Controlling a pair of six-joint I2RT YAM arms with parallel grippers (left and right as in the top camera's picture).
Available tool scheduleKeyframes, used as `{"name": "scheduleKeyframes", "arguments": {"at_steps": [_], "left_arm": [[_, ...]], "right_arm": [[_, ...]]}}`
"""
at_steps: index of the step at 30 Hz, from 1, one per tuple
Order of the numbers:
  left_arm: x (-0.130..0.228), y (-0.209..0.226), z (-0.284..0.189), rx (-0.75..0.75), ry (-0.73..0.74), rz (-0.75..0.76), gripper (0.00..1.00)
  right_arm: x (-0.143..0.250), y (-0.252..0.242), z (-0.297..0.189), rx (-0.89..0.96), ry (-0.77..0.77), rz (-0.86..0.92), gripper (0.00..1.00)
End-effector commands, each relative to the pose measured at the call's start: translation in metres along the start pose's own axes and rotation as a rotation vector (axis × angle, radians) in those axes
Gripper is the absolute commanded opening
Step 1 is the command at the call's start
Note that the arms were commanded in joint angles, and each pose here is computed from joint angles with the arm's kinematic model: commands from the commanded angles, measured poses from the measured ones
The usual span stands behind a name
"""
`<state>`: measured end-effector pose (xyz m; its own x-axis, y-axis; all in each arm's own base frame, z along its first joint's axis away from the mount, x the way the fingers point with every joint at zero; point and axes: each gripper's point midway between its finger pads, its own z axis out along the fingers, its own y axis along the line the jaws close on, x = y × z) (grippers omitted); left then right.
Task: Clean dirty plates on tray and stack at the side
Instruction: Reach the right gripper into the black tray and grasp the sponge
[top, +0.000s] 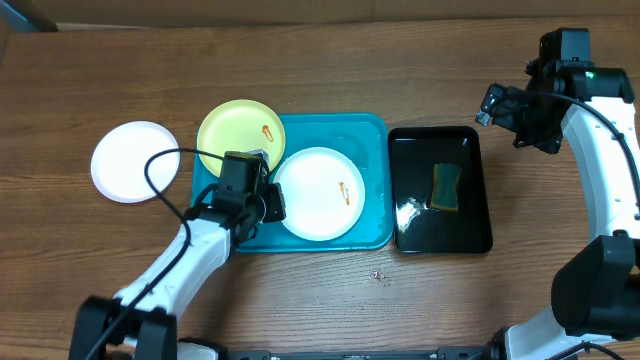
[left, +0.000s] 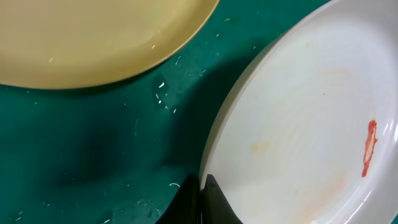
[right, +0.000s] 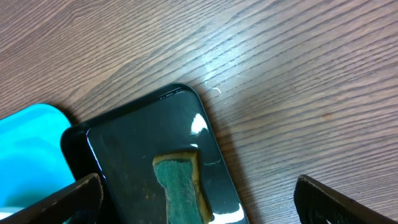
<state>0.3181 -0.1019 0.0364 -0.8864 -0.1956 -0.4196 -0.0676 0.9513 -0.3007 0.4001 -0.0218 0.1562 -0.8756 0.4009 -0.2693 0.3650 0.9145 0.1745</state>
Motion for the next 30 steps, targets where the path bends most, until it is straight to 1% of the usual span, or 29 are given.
{"name": "scheduleKeyframes", "arguments": {"at_steps": [1, 3, 5, 9, 10, 13, 16, 19, 24, 27, 29, 30], "left_arm": [[0.006, 0.004, 0.01, -0.022, 0.021, -0.022, 0.08], [0.008, 0.005, 0.012, -0.025, 0.028, -0.016, 0.14], [0.008, 0.005, 0.012, -0.024, 0.028, 0.005, 0.17], [0.01, 0.005, 0.012, -0.027, 0.037, 0.021, 0.35], [0.009, 0.005, 0.012, -0.026, 0.032, 0.023, 0.37], [0.002, 0.002, 0.012, -0.012, 0.004, 0.034, 0.38], [-0.008, -0.002, 0.012, 0.003, -0.034, 0.044, 0.36], [-0.016, -0.006, 0.012, 0.016, -0.07, 0.122, 0.33], [-0.012, -0.006, 0.012, 0.012, -0.053, 0.134, 0.31], [-0.008, -0.004, 0.012, 0.005, -0.037, 0.134, 0.31], [-0.005, -0.003, 0.012, 0.0, -0.026, 0.133, 0.32], [-0.004, -0.003, 0.012, -0.002, -0.021, 0.132, 0.34]], "right_arm": [[-0.005, 0.002, -0.006, -0.003, -0.026, 0.0, 1.0], [-0.005, 0.002, -0.006, -0.003, -0.026, 0.0, 1.0], [-0.005, 0.002, -0.006, -0.003, -0.026, 0.0, 1.0], [-0.005, 0.002, -0.006, -0.003, -0.026, 0.0, 1.0], [-0.005, 0.002, -0.006, -0.003, -0.026, 0.0, 1.0], [-0.005, 0.002, -0.006, -0.003, -0.026, 0.0, 1.0], [-0.005, 0.002, -0.006, -0.003, -0.026, 0.0, 1.0], [-0.005, 0.002, -0.006, -0.003, -0.026, 0.0, 1.0], [-0.004, 0.004, -0.006, -0.012, -0.022, 0.001, 1.0], [0.01, 0.02, -0.007, -0.111, 0.046, 0.003, 1.0], [0.017, 0.032, -0.01, -0.185, 0.083, -0.026, 1.0], [0.023, 0.036, -0.011, -0.209, 0.103, -0.05, 0.98]]}}
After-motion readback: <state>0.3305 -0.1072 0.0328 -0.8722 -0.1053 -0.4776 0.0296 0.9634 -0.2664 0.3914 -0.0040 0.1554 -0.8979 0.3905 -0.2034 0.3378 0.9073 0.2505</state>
